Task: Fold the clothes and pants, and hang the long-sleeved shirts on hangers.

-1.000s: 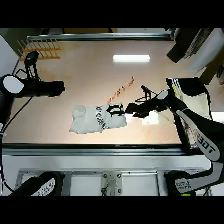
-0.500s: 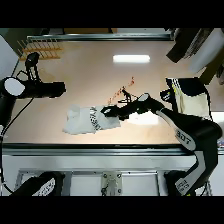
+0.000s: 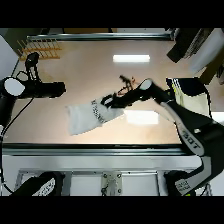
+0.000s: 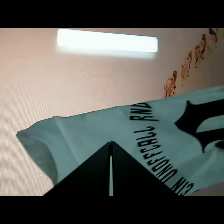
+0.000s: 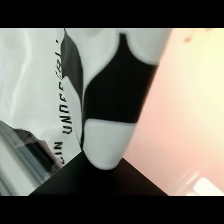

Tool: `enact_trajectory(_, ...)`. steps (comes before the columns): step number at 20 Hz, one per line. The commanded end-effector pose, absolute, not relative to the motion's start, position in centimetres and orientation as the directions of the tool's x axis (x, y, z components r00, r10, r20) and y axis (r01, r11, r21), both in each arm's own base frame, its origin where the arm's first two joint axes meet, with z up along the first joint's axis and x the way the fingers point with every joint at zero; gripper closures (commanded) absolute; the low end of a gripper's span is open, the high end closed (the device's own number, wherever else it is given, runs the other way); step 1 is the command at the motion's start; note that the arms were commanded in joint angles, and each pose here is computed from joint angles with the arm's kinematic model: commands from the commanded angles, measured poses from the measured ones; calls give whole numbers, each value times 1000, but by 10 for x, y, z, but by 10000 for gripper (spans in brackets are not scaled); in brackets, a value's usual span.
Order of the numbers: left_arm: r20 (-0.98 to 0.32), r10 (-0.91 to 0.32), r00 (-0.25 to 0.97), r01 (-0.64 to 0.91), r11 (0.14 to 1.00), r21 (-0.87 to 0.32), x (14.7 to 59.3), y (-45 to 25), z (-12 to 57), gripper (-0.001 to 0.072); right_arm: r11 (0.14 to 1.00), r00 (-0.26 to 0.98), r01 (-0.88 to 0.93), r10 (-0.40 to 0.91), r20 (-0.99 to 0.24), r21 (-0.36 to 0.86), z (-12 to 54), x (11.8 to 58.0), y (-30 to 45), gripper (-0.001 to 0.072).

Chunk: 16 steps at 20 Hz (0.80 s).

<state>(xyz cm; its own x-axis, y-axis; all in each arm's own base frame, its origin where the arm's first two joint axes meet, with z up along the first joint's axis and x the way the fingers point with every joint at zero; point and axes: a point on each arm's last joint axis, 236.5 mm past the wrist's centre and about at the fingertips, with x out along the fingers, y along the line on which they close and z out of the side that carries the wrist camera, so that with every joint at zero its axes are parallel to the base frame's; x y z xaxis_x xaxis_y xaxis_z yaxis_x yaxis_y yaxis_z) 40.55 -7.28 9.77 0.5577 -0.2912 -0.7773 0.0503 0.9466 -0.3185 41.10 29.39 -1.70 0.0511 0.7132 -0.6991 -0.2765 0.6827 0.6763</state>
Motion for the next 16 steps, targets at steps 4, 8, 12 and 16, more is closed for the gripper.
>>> enact_trajectory(4, -778, -292, 557, 52, 947, -318, 405, -73, 98, 699, 887, 423, -98, 447, -788, 450, 95, 472, 72, 700)
enact_trajectory(8, -784, -294, 546, 53, 947, -318, 403, -73, 96, 699, 894, 604, 104, 291, -742, 435, 124, 487, -54, 700)
enact_trajectory(12, -791, -296, 536, 53, 946, -319, 400, -74, 95, 699, 850, 729, 260, 138, -670, 459, 141, 489, -150, 700)
enact_trajectory(16, -791, -296, 536, 52, 946, -319, 400, -74, 95, 699, 805, 768, 333, 71, -636, 491, 157, 475, -191, 700)
